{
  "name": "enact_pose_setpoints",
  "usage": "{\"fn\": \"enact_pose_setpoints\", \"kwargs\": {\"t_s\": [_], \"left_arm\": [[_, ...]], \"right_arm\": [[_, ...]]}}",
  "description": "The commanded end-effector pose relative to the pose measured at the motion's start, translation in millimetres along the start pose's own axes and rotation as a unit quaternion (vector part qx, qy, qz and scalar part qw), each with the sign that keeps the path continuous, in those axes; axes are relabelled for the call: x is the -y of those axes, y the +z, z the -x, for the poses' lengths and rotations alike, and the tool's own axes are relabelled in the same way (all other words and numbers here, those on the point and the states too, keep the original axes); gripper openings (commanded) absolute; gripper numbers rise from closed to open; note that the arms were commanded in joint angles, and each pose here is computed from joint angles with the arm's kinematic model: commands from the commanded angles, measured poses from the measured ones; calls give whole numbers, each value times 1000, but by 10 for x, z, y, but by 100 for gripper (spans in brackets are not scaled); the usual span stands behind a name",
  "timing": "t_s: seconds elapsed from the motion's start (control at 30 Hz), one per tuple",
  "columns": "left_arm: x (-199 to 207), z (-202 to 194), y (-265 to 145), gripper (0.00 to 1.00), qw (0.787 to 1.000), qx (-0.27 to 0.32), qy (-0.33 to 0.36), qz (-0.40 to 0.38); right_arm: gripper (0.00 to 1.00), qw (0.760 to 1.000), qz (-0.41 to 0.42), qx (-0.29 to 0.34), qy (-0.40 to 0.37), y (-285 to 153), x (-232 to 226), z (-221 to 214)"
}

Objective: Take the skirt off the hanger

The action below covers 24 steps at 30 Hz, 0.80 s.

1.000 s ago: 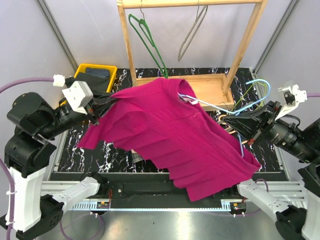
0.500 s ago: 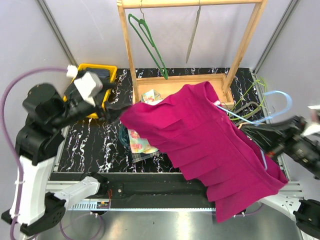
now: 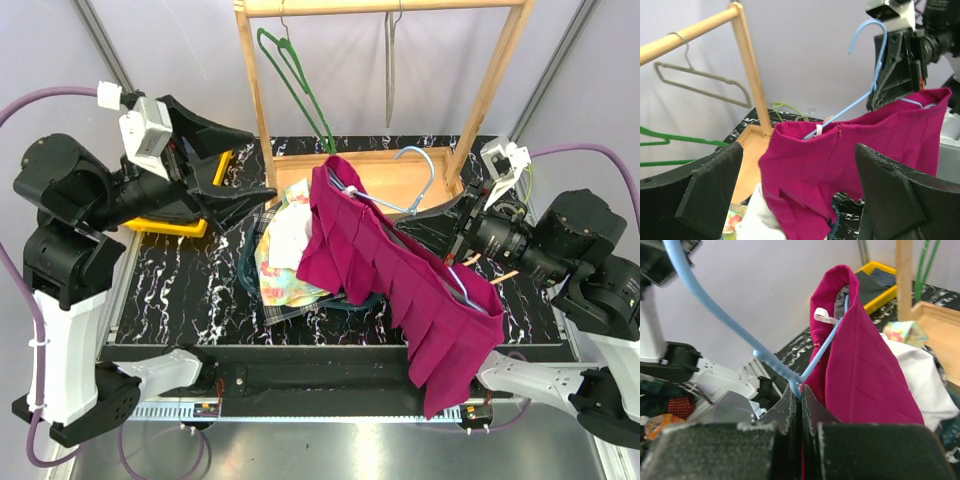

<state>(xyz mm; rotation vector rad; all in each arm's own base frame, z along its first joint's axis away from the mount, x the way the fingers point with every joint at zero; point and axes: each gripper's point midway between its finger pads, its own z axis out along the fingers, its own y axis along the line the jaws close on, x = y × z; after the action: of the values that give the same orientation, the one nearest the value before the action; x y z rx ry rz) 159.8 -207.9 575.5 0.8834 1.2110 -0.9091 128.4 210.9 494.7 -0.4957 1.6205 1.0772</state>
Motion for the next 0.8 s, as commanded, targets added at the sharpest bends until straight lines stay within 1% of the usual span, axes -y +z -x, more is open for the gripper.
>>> {"fn": "enact_pose_setpoints", "kwargs": {"t_s": [0.0,0.1,0.17,0.37,0.53,0.77], "left_arm": [[49,-153,176,99,999,-2,-4,-40],[-65,-269,258,99,1000,-13,4,-21],[-156,-321,293,99,999,-19,27,-9],[-294,-363,350,99,998,-26,57,11],[-286,-331,368,99,998,-20,55,8],[-243,-357,367,99,999,-19,41,1]], "right_arm": [[0,988,110,109,-10,-146,-539,684],[0,986,131,105,-5,-105,-618,699],[0,985,141,102,1,-80,-653,695],[0,981,167,95,8,-104,-749,679],[0,980,180,86,12,-69,-785,648],[0,978,179,102,15,-56,-781,699]]}}
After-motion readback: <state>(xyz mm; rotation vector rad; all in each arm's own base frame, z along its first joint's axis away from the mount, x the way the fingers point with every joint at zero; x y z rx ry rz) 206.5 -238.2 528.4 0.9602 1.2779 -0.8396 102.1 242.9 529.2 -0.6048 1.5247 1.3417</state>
